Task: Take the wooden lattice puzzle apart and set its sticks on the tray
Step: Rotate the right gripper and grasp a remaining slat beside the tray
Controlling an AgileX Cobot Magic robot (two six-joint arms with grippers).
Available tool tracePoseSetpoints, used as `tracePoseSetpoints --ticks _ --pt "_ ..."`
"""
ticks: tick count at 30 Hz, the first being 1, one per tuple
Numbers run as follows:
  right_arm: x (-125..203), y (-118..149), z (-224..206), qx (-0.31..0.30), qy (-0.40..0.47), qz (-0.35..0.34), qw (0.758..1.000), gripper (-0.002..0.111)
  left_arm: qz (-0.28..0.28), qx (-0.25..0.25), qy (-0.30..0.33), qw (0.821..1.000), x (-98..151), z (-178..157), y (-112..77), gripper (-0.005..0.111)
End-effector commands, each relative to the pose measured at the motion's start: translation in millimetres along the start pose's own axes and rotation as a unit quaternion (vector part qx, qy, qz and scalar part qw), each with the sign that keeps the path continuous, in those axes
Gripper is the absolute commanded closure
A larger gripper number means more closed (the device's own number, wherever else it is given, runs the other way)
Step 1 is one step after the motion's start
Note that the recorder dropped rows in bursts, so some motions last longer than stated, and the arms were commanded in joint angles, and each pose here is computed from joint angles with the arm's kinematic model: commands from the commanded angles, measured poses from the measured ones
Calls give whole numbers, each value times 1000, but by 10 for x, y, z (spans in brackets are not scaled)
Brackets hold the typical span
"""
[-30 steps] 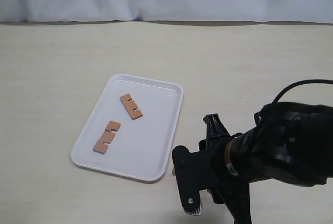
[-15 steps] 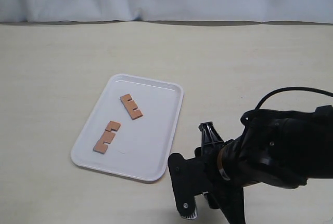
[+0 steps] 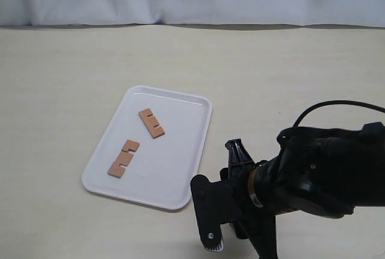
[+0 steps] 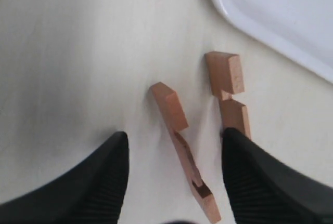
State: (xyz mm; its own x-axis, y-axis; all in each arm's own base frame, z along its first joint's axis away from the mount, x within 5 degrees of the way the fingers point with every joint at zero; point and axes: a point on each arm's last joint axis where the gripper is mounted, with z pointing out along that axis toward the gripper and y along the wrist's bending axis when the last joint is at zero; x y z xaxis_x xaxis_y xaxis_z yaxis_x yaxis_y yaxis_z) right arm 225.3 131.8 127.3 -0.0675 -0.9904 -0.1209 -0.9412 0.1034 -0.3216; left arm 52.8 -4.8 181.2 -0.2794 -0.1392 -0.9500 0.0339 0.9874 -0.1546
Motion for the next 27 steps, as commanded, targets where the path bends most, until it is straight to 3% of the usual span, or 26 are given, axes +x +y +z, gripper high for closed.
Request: tracePoseSetpoints --ticks 1,27 --pt "4 -11 5 5 -5 -1 1000 56 -4 1 -4 1000 -2 2 -1 107" --pt "32 34 109 -17 15 -2 1000 56 -4 1 -4 1000 -2 2 -1 107"
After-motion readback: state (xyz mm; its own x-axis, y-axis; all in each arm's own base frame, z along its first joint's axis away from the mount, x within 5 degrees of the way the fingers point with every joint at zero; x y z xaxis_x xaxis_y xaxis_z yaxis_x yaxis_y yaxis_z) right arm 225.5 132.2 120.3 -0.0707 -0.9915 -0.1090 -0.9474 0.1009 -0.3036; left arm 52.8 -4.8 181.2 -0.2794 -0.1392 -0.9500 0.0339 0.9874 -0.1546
